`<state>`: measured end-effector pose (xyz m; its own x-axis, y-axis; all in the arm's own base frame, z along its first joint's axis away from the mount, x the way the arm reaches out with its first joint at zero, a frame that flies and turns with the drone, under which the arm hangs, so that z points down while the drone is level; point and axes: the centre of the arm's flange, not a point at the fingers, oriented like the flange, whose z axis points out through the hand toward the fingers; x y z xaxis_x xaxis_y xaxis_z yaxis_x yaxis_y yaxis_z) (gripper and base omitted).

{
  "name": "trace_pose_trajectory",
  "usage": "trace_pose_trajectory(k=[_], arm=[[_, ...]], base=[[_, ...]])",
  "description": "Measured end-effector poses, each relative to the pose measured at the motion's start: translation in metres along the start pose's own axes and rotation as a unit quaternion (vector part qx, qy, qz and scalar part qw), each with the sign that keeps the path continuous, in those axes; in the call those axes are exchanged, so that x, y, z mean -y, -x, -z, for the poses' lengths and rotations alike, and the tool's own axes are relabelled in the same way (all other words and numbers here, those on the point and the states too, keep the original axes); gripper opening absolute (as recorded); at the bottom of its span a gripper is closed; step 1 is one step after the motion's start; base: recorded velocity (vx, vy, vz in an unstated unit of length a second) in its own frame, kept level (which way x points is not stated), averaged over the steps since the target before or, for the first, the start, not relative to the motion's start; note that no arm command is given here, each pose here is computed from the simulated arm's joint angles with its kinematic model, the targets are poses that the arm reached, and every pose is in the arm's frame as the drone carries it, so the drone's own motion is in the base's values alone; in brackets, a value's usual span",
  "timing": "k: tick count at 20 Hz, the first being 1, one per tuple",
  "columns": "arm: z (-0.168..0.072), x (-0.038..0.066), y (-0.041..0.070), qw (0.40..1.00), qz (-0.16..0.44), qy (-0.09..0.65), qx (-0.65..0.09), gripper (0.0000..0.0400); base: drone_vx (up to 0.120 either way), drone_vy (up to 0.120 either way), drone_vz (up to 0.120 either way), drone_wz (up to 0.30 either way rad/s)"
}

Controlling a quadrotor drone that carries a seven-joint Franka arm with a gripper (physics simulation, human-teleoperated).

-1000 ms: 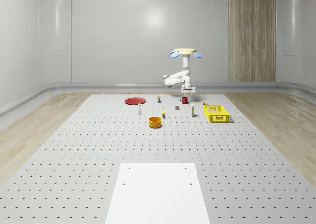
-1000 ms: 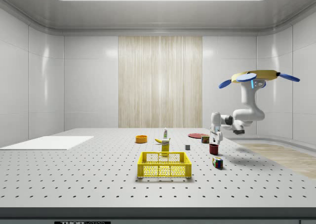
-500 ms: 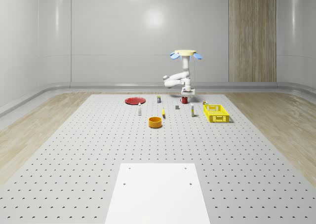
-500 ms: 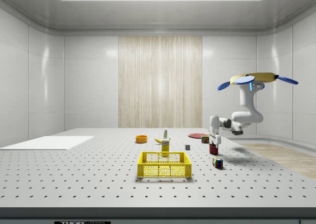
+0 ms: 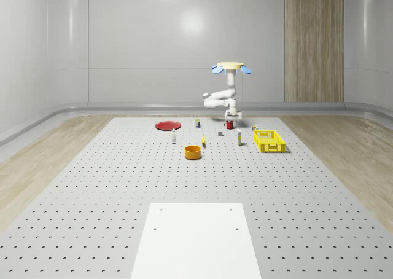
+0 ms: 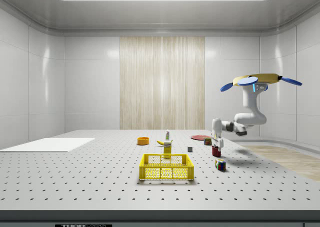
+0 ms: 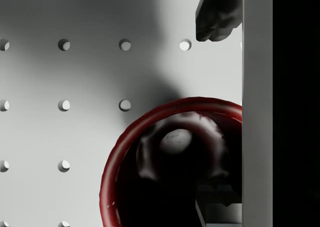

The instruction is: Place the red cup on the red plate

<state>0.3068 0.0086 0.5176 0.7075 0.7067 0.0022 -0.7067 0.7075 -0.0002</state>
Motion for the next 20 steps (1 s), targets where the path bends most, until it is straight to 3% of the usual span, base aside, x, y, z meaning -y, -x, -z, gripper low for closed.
trace_pose_trajectory(k=[16,18,20], arm=[[-0.0089,-0.0002,0.0050,1.000,0.000,0.000,0.000,0.0400],[-0.0090,0.0001,0.0054,1.000,0.000,0.000,0.000,0.0282],[-0.0090,0.0002,0.0057,1.000,0.000,0.000,0.000,0.0211]], base=[[0.000,0.000,0.000,0.000],[0.000,0.000,0.000,0.000],[0.000,0.000,0.000,0.000]])
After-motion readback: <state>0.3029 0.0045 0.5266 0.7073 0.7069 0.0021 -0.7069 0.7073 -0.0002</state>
